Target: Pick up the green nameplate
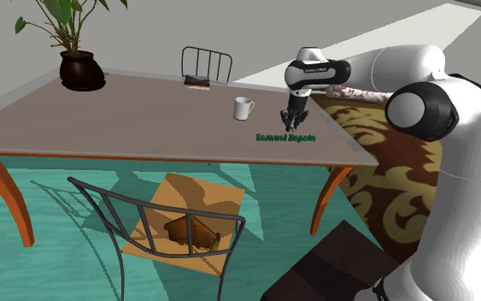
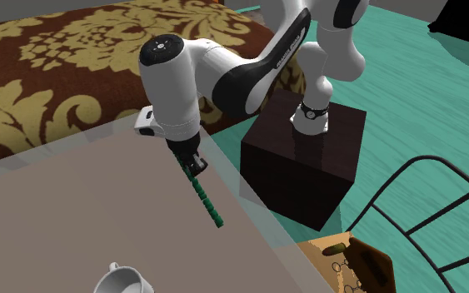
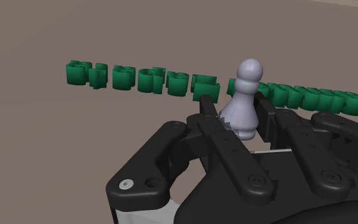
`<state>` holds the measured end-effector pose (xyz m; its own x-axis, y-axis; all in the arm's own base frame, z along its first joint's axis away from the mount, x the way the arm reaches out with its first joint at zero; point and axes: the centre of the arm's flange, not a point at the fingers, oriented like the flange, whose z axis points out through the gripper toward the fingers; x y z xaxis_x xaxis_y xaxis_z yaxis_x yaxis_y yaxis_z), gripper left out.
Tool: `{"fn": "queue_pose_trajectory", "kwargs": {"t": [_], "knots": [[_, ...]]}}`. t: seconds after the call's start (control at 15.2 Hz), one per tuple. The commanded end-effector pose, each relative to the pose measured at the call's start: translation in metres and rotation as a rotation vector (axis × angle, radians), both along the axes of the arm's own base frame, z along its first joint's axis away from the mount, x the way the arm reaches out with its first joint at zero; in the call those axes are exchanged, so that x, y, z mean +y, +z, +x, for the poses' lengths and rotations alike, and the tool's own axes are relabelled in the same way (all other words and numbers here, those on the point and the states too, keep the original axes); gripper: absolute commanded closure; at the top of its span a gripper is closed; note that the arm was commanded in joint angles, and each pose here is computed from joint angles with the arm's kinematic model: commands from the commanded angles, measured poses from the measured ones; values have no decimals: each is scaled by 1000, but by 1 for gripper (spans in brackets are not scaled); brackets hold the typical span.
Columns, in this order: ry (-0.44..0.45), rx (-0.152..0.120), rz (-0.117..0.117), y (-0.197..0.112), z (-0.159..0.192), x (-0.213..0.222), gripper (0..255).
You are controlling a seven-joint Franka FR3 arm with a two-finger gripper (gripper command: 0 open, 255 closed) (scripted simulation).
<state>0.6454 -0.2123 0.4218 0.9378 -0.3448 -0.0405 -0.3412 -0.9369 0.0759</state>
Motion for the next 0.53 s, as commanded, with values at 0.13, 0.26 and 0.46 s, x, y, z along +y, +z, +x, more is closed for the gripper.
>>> {"fn": "queue_pose_trajectory", "kwargs": {"t": [0.13, 0.26, 0.46], "knots": [[0, 0, 0, 21, 1, 0, 255], [0, 0, 0, 31, 1, 0, 255], [0, 0, 0, 47, 1, 0, 255]]}}
